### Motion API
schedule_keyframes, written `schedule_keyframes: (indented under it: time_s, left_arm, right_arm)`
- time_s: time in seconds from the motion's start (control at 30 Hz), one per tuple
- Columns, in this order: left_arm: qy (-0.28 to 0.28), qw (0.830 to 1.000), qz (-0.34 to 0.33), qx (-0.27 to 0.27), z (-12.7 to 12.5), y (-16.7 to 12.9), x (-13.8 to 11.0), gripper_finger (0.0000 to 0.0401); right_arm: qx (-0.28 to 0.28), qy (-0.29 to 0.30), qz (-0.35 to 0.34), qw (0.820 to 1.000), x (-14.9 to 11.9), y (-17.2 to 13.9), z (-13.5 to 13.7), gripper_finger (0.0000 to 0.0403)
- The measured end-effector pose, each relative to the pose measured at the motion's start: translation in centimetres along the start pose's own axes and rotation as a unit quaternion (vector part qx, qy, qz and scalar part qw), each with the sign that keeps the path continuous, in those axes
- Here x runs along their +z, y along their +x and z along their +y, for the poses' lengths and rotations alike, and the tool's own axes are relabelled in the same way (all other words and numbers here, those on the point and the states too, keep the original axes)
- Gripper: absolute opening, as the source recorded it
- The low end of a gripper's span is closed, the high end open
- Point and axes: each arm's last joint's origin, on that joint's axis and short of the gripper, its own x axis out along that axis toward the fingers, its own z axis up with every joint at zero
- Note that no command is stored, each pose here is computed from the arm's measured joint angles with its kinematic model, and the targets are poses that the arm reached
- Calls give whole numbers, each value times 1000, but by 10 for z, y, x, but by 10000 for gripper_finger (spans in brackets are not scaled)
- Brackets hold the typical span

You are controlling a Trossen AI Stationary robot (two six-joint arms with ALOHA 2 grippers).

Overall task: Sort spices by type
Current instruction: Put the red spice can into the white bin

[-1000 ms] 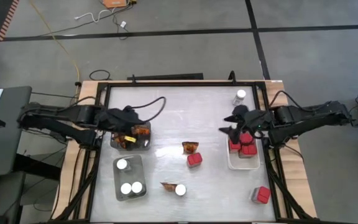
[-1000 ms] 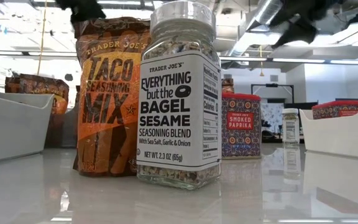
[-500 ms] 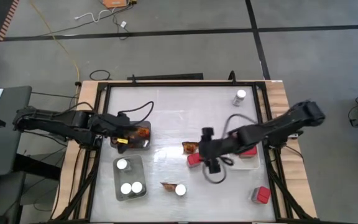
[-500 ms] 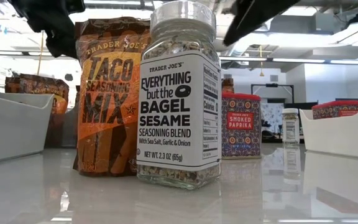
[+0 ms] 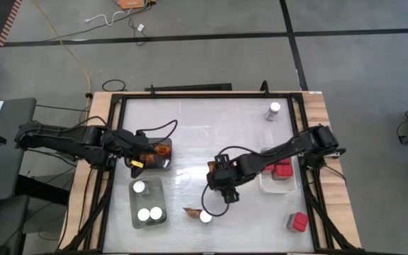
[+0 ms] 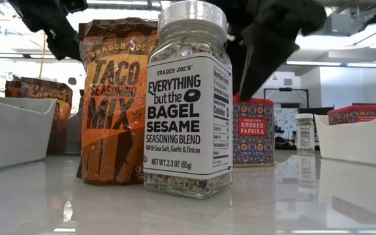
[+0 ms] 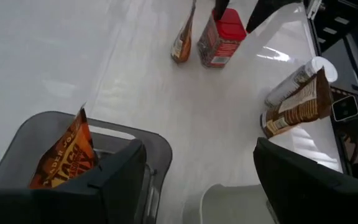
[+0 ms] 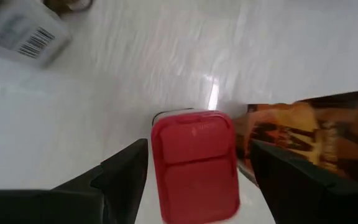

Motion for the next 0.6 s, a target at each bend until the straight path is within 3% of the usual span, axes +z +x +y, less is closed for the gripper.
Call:
schedule_keyframes:
  time_s: [0.3,0.6]
  left_arm:
    - [7,1000,3,1,0,0,-1,286]
    - [22,1000,4,1,0,0,-1,286]
  right_arm:
    - [-4,0,58,998,-8,16,-2,300]
    - [-5,5,64,998,-6,31,0,234]
